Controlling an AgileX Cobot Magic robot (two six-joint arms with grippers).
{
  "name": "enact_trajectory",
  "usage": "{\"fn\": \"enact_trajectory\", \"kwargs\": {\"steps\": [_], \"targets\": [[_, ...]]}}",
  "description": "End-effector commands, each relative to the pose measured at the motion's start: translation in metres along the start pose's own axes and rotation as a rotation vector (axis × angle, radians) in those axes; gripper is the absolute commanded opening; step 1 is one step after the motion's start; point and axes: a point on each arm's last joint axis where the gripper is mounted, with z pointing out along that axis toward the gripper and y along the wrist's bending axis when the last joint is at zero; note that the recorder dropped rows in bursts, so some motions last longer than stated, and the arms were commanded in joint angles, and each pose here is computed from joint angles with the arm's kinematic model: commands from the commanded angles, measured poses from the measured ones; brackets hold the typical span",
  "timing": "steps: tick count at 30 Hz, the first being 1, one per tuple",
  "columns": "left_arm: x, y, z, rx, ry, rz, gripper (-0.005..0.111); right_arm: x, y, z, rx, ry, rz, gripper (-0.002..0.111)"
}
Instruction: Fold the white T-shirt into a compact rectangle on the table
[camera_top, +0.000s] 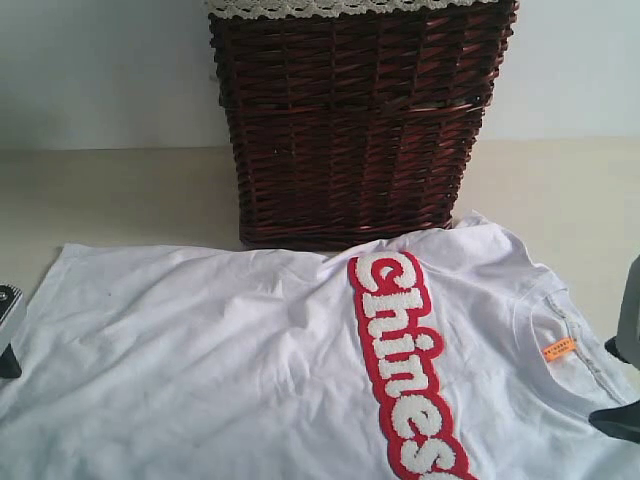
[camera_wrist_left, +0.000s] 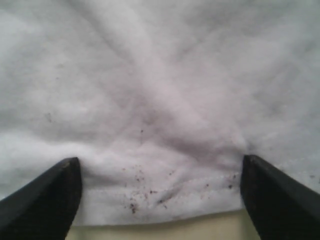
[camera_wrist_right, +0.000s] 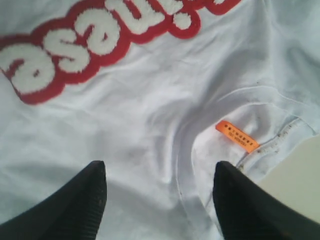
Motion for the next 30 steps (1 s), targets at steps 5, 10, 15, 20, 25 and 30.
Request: {"fn": "enact_trajectory", "kwargs": {"steps": [5, 10, 15, 20, 25, 30], "targets": [[0.002, -0.002, 0.012, 0.020, 0.016, 0.024, 0.083, 0.007, -0.007, 0.000, 0.073, 0.081, -0.149, 0.059], [0.002, -0.002, 0.012, 0.020, 0.016, 0.024, 0.083, 0.006, -0.011, 0.000, 0.117, 0.064, -0.140, 0.059], [0.002, -0.002, 0.012, 0.020, 0.016, 0.024, 0.083, 0.005, -0.016, 0.000, 0.163, 0.064, -0.210, 0.056], [0.002, -0.002, 0.012, 0.020, 0.016, 0.024, 0.083, 0.009, -0.021, 0.018, 0.097, 0.108, -0.247, 0.042], [0.002, -0.002, 0.012, 0.020, 0.016, 0.024, 0.083, 0.013, -0.021, 0.033, 0.003, 0.122, -0.180, 0.042], [0.002, -0.002, 0.012, 0.020, 0.016, 0.024, 0.083, 0.009, -0.023, 0.031, 0.047, 0.085, -0.066, 0.042]]}}
